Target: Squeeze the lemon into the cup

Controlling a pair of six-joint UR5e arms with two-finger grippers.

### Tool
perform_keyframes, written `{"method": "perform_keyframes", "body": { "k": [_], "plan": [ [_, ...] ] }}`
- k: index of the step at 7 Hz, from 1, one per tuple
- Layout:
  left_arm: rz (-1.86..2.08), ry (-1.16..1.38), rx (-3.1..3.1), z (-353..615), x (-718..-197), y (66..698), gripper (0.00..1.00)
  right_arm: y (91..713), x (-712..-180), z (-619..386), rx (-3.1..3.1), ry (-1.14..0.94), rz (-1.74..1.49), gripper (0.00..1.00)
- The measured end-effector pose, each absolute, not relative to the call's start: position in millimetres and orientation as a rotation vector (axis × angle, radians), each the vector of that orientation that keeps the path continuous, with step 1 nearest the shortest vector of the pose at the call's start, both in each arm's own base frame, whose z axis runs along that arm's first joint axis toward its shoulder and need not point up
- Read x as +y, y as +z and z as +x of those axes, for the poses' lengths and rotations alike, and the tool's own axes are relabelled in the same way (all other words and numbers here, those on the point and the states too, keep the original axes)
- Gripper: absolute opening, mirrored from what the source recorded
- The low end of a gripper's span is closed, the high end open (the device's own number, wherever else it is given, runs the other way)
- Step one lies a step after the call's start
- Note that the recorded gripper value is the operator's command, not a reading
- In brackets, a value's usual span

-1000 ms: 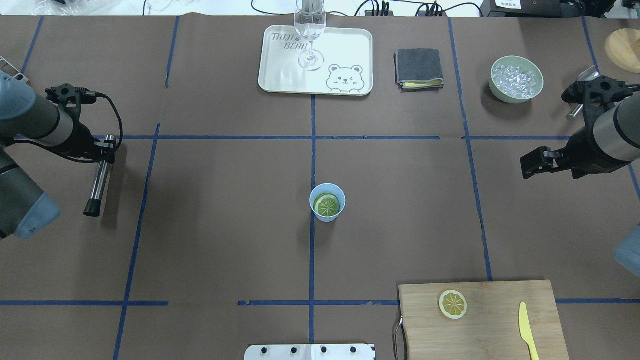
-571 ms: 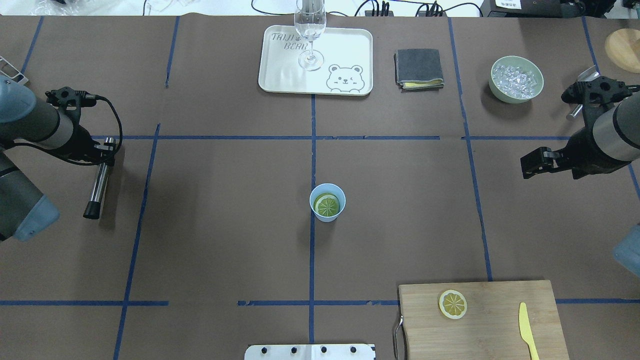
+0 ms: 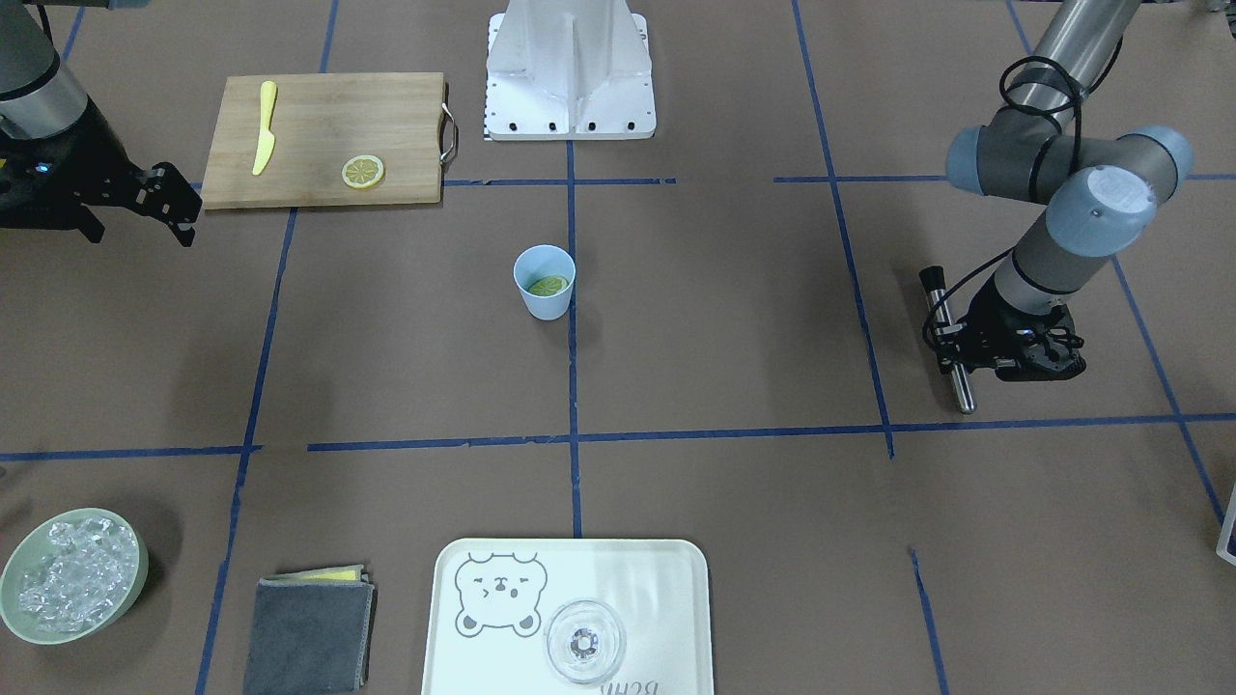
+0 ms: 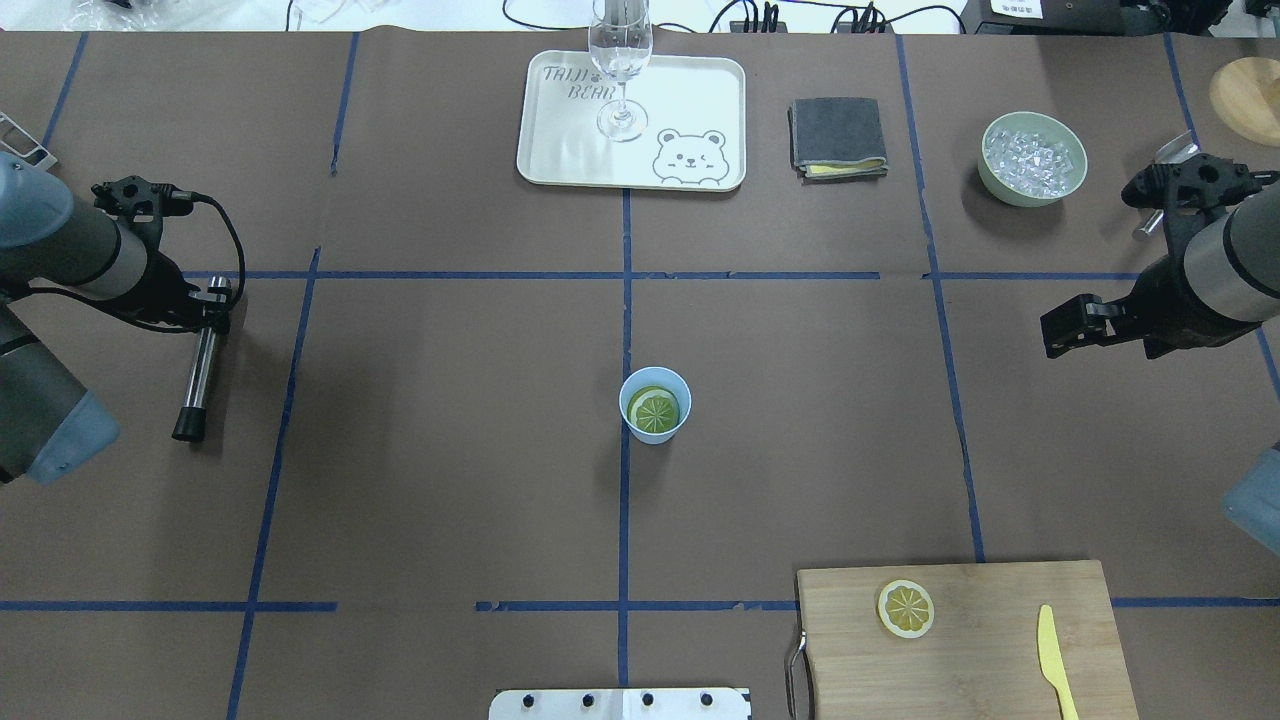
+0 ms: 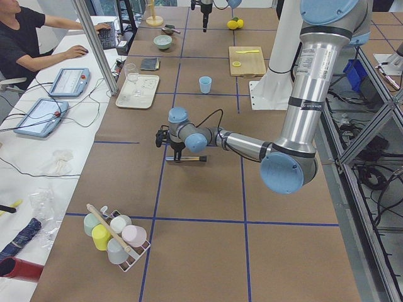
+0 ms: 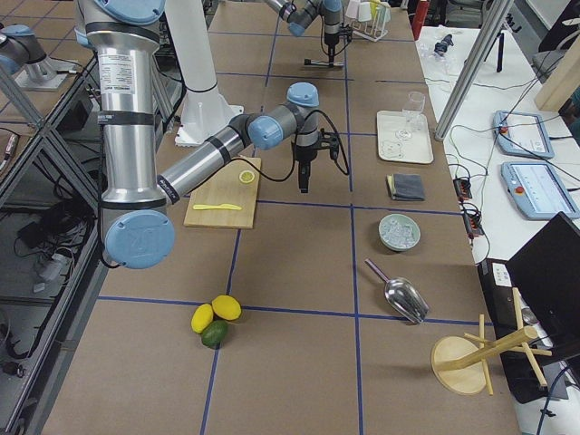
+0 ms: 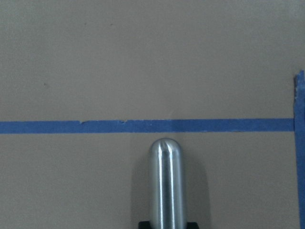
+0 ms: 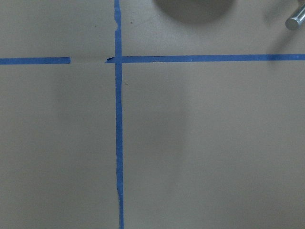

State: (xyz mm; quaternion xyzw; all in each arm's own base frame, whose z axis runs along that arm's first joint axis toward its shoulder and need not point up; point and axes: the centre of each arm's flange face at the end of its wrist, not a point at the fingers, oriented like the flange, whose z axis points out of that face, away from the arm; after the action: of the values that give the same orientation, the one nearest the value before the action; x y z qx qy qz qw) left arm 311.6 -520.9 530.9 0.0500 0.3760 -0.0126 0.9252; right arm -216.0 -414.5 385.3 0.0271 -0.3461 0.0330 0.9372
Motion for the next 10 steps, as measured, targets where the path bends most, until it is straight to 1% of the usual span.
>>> {"method": "perform_keyframes", "body": {
  "k": [3, 5, 7, 8, 10],
  "plan": [
    [0.125, -0.015, 0.788, 308.4, -520.2, 516.3, 1.00, 385.0, -415.7, -214.4, -0.708, 0.067, 0.058, 1.00],
    [0.189, 0.026, 0.824, 287.4, -511.8, 481.8, 1.00, 397.9, -431.0, -196.9, -0.699, 0.052, 0.066, 1.00],
    [0.293, 0.107, 0.784, 202.7, -532.2, 484.2, 1.00, 440.0, -466.5, -150.9, -0.691, 0.002, 0.058, 1.00],
    [0.308, 0.143, 0.780, 146.1, -539.5, 500.6, 1.00, 464.6, -482.5, -121.0, -0.696, -0.020, 0.054, 1.00],
    [0.323, 0.180, 0.774, 39.2, -533.9, 553.0, 1.00, 523.1, -504.6, -51.8, -0.730, -0.059, 0.040, 1.00]
  ]
}}
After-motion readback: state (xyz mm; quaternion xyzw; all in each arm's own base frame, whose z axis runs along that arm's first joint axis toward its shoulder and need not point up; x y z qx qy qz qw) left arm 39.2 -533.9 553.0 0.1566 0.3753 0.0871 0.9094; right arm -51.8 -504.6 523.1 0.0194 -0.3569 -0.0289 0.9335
